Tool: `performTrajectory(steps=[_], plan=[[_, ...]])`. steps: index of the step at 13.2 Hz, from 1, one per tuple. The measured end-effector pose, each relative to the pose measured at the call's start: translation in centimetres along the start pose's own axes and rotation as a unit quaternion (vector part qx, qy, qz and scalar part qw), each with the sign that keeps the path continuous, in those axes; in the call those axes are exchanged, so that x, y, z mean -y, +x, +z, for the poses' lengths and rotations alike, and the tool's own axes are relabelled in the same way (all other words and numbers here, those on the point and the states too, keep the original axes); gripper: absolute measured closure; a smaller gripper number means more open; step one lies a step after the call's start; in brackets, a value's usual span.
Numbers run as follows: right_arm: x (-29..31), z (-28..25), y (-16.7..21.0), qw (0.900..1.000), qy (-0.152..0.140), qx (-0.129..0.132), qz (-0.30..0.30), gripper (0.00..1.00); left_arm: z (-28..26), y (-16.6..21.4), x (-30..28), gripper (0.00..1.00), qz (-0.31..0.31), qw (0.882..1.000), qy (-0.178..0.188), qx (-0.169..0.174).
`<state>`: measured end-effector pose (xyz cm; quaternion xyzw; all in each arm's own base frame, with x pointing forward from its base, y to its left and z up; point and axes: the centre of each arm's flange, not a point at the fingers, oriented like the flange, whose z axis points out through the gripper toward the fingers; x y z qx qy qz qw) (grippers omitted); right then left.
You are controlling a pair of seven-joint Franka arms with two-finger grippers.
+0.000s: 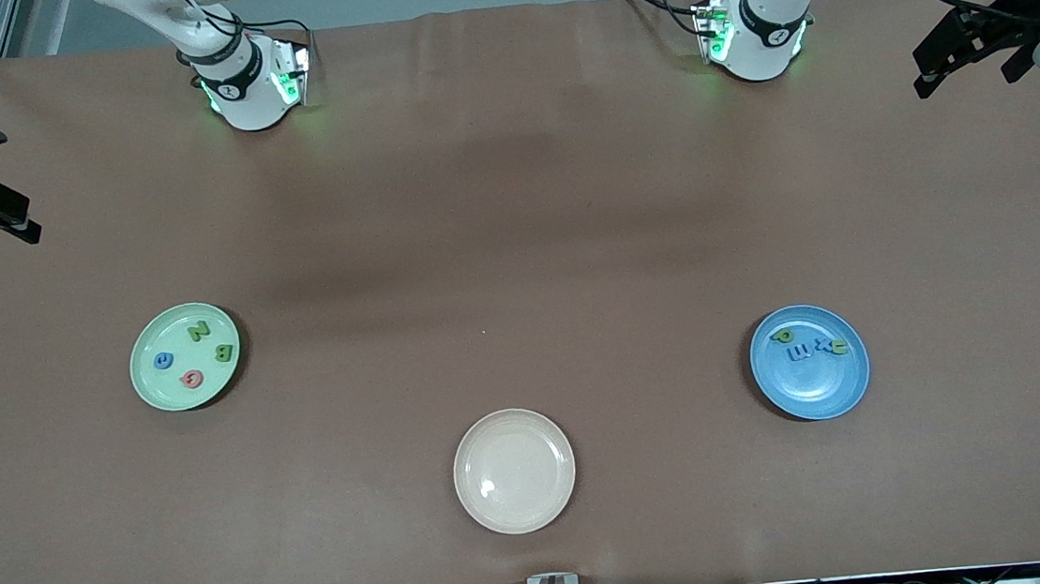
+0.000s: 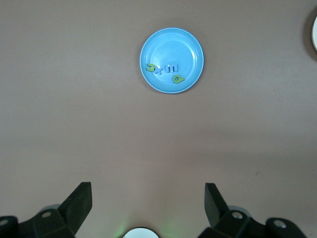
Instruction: Sort upper and lower case letters into plates
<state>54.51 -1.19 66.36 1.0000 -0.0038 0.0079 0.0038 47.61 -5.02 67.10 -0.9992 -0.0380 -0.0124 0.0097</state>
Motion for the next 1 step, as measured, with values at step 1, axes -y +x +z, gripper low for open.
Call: performTrajectory(steps=[1], plan=[[0.00,0.00,0.00,1.000,0.000,0.000,0.000,0.00,0.07,0.04,-0.01,0.00,0.000,1.000,0.000,0.001]])
